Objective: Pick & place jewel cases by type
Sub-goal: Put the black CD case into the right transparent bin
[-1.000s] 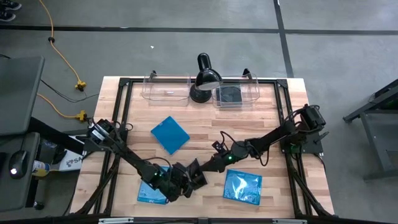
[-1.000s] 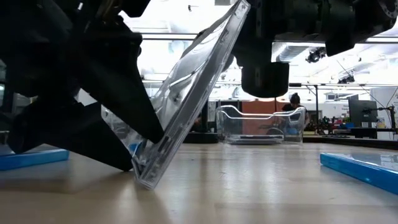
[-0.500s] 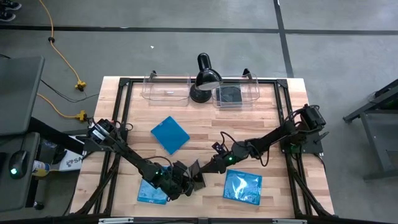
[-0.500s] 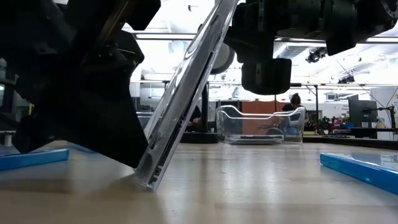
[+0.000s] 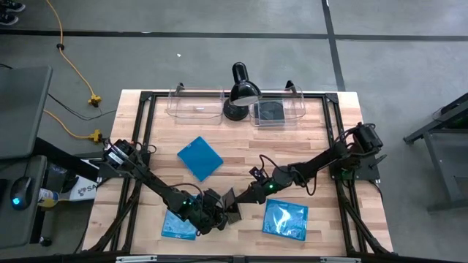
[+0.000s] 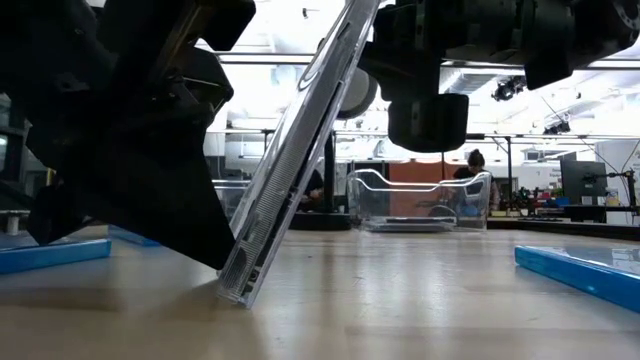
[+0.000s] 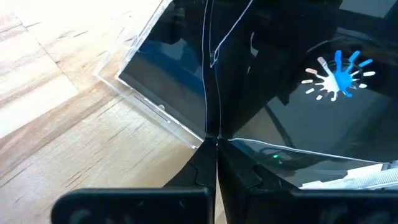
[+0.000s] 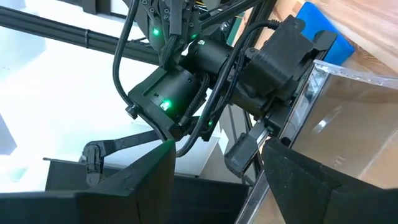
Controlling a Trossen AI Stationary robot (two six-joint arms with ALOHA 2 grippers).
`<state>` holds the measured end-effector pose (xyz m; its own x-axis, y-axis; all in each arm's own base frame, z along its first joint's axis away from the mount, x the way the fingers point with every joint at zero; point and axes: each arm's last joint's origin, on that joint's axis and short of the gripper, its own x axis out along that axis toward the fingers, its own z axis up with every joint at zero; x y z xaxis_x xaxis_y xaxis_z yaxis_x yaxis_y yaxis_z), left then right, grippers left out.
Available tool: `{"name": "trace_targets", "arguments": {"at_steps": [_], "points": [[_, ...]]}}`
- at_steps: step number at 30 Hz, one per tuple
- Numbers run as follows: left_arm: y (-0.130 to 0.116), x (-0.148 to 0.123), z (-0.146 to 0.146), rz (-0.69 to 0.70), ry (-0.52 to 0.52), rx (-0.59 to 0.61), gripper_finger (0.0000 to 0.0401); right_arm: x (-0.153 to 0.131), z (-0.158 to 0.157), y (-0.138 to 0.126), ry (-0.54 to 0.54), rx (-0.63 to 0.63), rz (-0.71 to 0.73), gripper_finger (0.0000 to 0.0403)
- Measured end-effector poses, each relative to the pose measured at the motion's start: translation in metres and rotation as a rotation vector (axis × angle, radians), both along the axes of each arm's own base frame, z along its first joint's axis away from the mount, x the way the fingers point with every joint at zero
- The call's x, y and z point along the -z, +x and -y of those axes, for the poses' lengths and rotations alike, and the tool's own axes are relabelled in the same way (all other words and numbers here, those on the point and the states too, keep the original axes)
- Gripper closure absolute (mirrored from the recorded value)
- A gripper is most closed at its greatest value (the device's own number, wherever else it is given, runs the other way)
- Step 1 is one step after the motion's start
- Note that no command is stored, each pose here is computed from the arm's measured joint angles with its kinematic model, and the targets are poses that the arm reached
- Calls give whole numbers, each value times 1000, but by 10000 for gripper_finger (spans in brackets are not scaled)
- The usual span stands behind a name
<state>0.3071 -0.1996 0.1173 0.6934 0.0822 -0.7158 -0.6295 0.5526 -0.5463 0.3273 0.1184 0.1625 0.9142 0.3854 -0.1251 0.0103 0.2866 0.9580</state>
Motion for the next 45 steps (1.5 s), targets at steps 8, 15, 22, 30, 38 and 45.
{"name": "trace_targets", "arguments": {"at_steps": [8,15,22,30,38,45], "points": [[0,0,0,2,10,-3,401,-5,0,0,18,9,54,167],[2,-1,0,48,43,-19,401,-2,1,0,4,25,38,167],[4,-2,-2,71,54,-36,401,-2,2,1,-15,72,43,167],[8,-3,-6,78,57,-24,401,8,2,-1,-33,36,-66,167],[10,-3,-6,71,68,15,401,20,0,-5,-44,-29,-215,167],[9,-3,-6,59,61,38,401,30,0,-9,-39,-66,-330,176]]}}
